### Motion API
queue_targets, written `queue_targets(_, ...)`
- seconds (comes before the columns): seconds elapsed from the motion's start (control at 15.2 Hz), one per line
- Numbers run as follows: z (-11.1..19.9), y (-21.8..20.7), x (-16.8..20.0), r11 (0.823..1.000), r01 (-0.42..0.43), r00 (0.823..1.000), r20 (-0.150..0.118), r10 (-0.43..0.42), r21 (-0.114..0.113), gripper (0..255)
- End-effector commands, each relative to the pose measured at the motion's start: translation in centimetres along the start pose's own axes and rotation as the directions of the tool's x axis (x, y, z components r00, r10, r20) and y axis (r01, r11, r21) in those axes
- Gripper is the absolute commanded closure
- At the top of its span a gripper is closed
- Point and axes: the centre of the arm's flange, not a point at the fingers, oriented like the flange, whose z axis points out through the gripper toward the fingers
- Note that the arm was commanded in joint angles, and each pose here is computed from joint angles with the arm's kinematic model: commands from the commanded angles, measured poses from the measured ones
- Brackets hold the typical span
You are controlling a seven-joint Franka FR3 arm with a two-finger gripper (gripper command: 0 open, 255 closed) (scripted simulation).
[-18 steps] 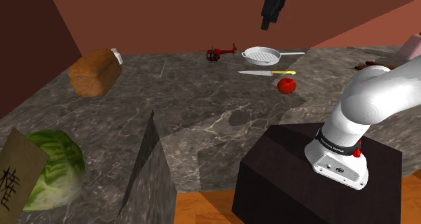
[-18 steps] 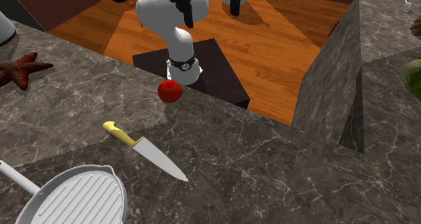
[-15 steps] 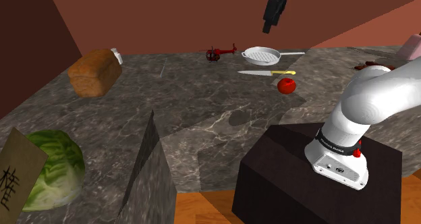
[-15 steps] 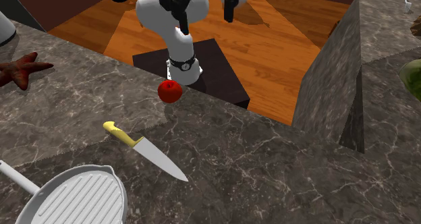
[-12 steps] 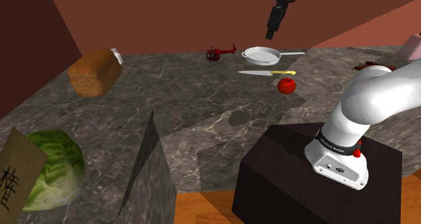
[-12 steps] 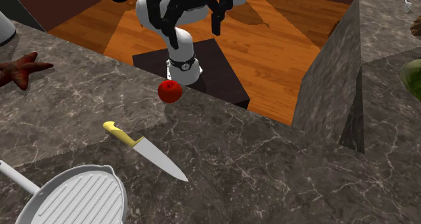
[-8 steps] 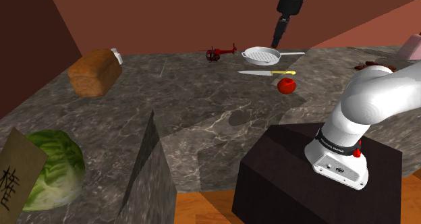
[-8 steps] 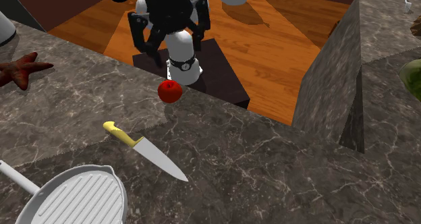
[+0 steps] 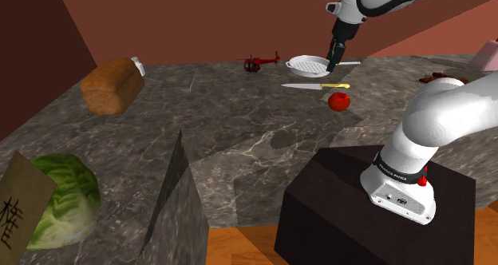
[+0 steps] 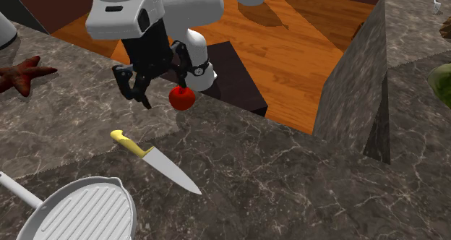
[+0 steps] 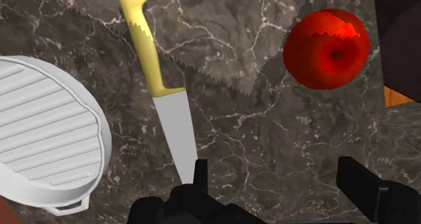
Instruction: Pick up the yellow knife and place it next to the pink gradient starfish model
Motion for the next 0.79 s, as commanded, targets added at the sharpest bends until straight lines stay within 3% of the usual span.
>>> queue_targets(0.0, 2.1, 1.5, -1.0, 0.999, 0.044, 0.999, -0.01, -0.044, -0.006, 0)
queue_targets(0.59, 10.8, 9.0, -4.3, 0.975, 0.222, 0.974, -0.044, -0.223, -0.026, 0)
queue_targets(0.73, 11.4, 9.1, -4.4, 0.974, 0.224, 0.973, -0.045, -0.225, -0.026, 0)
